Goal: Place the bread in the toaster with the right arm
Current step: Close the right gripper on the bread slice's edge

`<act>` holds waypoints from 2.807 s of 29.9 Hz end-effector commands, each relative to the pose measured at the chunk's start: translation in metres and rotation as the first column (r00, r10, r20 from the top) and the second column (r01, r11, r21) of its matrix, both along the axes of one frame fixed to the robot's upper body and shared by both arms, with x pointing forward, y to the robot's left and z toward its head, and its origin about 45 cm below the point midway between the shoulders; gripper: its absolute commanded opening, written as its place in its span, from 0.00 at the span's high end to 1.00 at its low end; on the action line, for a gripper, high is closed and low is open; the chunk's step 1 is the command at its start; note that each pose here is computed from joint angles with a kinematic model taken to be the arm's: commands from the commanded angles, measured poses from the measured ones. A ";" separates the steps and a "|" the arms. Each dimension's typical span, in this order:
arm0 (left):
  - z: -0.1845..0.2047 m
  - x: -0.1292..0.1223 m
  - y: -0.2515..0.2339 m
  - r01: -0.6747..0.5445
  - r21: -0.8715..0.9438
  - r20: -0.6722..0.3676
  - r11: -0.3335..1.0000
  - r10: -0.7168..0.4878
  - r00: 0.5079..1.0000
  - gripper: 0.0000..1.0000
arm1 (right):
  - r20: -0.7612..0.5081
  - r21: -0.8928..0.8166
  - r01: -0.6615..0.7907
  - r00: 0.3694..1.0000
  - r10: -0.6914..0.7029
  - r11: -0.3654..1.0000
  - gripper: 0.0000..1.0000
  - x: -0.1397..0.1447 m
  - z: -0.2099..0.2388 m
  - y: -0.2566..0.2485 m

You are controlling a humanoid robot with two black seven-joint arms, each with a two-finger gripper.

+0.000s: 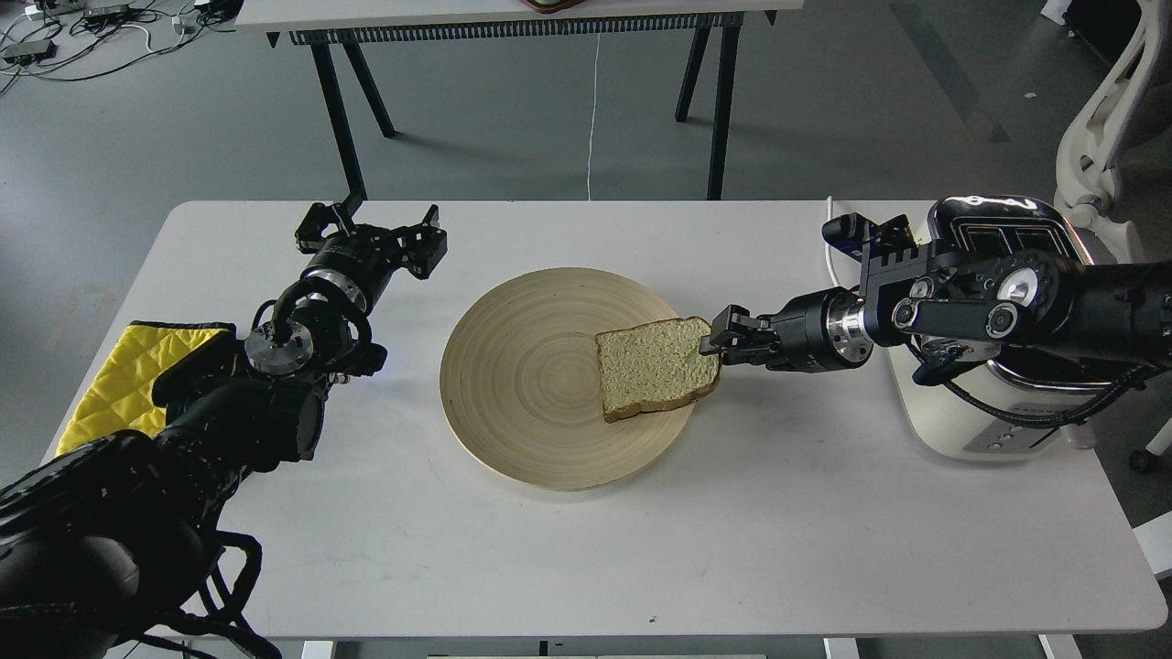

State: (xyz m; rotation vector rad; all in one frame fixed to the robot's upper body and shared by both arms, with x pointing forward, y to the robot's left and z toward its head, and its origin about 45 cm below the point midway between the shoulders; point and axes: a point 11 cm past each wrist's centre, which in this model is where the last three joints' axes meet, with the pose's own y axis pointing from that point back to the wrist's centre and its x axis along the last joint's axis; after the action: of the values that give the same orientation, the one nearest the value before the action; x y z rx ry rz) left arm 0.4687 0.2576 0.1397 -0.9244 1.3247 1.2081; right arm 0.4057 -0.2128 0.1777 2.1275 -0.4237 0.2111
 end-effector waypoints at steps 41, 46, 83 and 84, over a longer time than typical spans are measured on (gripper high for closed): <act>0.000 0.000 0.000 0.000 0.000 0.000 1.000 0.000 1.000 0.00 | -0.017 0.035 0.010 1.000 -0.009 0.999 0.48 -0.012 -0.018 0.010; 0.000 0.000 0.000 0.000 0.000 0.000 1.000 0.000 1.000 0.00 | -0.025 0.034 0.006 1.000 -0.005 0.999 0.68 -0.015 -0.019 0.010; 0.000 0.000 0.000 0.000 0.000 0.000 1.000 0.000 1.000 0.00 | 0.083 0.170 0.019 0.996 -0.033 0.985 0.92 0.013 0.028 0.032; 0.000 0.000 0.000 0.000 0.000 0.000 1.000 0.000 1.000 0.00 | 0.095 0.188 0.027 0.994 -0.045 0.982 0.93 0.016 0.034 0.030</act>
State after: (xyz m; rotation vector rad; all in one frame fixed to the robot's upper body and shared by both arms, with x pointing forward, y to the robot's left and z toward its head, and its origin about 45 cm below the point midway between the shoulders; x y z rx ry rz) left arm 0.4687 0.2576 0.1396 -0.9236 1.3251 1.2077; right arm 0.4143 -0.1876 0.1943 2.2461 -0.5133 0.2459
